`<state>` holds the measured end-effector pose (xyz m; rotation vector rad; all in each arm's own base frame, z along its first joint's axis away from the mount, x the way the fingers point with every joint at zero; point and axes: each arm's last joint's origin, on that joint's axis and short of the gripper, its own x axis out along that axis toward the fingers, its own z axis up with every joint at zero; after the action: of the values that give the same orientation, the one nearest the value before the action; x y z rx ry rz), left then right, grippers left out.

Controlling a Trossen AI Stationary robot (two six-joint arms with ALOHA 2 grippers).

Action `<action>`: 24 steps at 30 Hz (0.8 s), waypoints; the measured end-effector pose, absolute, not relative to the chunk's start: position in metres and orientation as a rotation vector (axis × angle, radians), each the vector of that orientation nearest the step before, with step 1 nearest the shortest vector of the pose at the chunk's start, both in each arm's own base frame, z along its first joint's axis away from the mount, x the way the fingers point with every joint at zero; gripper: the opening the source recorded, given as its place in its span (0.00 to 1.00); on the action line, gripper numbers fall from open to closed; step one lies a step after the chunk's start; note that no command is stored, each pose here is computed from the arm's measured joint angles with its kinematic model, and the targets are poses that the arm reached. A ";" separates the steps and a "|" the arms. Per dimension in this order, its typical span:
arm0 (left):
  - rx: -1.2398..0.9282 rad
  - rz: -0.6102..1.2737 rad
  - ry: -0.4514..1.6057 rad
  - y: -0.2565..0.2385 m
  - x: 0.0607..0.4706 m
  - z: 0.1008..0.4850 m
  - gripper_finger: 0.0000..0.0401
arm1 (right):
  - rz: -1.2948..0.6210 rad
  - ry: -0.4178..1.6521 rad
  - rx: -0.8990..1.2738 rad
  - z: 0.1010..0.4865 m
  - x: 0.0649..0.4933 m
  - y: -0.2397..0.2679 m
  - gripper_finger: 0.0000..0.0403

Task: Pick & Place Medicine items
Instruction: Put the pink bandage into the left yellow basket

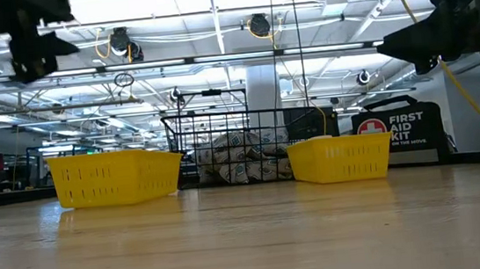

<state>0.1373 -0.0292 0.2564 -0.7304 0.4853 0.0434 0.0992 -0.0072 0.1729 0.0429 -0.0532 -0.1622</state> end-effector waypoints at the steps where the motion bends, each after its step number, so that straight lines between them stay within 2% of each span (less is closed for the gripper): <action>1: -0.774 0.036 0.584 -0.038 0.145 0.261 0.49 | -0.162 -0.053 0.043 0.173 0.099 -0.007 0.28; 5: -1.050 0.124 1.045 -0.079 0.165 0.260 0.49 | -0.162 -0.053 0.043 0.173 0.099 -0.007 0.28; 9: -1.332 0.329 1.274 -0.132 0.176 0.253 0.49 | -0.163 -0.053 0.043 0.173 0.099 -0.007 0.28; 12: -1.455 0.521 1.327 -0.169 0.178 0.242 0.49 | -0.163 -0.053 0.043 0.173 0.099 -0.007 0.28; 17: -1.608 0.822 1.257 -0.224 0.169 0.220 0.49 | -0.163 -0.053 0.043 0.173 0.099 -0.007 0.28; 20: -1.590 0.872 1.263 -0.245 0.180 0.201 0.49 | -0.163 -0.053 0.043 0.173 0.099 -0.007 0.28; 24: -1.601 0.822 1.337 -0.265 0.195 0.182 0.49 | -0.163 -0.053 0.043 0.173 0.099 -0.007 0.28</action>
<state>0.1947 -0.2652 0.1821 -1.6011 1.3374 0.8224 0.0992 -0.0072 0.1727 0.0429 -0.0529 -0.1630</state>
